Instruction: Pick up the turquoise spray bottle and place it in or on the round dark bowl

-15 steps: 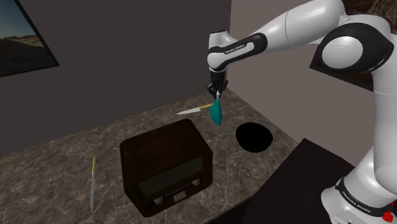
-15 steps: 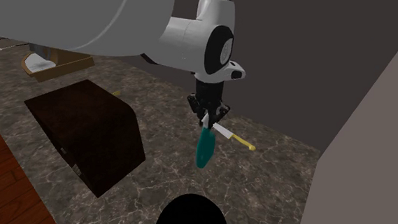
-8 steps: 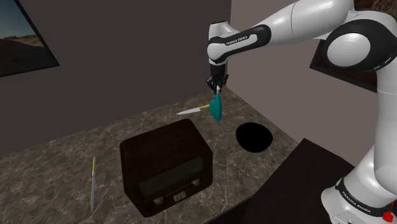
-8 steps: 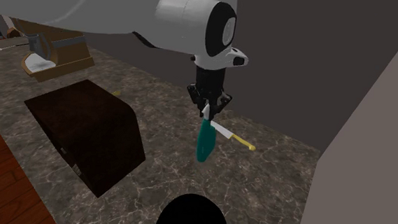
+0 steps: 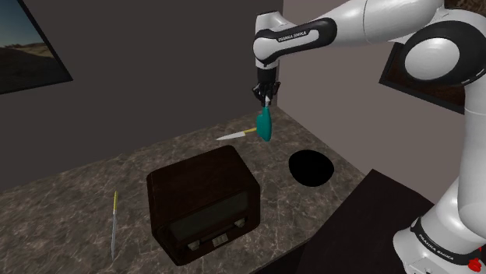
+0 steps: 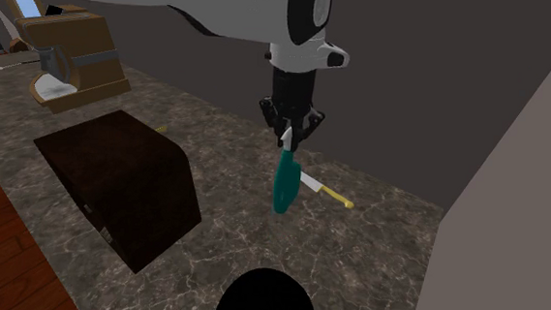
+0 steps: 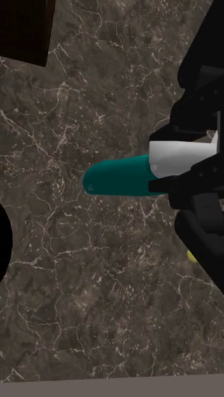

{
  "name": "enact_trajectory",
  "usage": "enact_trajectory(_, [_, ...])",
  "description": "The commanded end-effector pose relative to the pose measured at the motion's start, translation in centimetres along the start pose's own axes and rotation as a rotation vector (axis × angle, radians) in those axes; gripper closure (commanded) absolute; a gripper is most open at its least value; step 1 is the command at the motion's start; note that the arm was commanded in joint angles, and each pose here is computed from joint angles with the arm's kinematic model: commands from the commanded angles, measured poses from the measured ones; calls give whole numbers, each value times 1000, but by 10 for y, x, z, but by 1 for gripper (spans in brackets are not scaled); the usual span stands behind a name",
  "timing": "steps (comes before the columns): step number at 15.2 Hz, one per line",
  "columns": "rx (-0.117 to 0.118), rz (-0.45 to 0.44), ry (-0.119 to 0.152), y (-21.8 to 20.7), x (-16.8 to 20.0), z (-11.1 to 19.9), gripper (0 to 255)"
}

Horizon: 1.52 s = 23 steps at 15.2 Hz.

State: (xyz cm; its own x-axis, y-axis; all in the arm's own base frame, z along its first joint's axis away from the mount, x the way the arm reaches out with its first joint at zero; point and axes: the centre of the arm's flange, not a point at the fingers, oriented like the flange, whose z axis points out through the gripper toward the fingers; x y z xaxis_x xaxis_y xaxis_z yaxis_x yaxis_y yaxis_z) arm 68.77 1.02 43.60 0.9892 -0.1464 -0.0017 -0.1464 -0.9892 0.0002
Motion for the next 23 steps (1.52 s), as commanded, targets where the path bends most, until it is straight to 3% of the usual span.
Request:
enact_trajectory(1, [0, 0, 0, 0, 0, -10, 255])
enact_trajectory(5, [0, 0, 0, 0, 0, -28, 255])
enact_trajectory(23, [0, 0, 0, 85, -206, -109, 255])
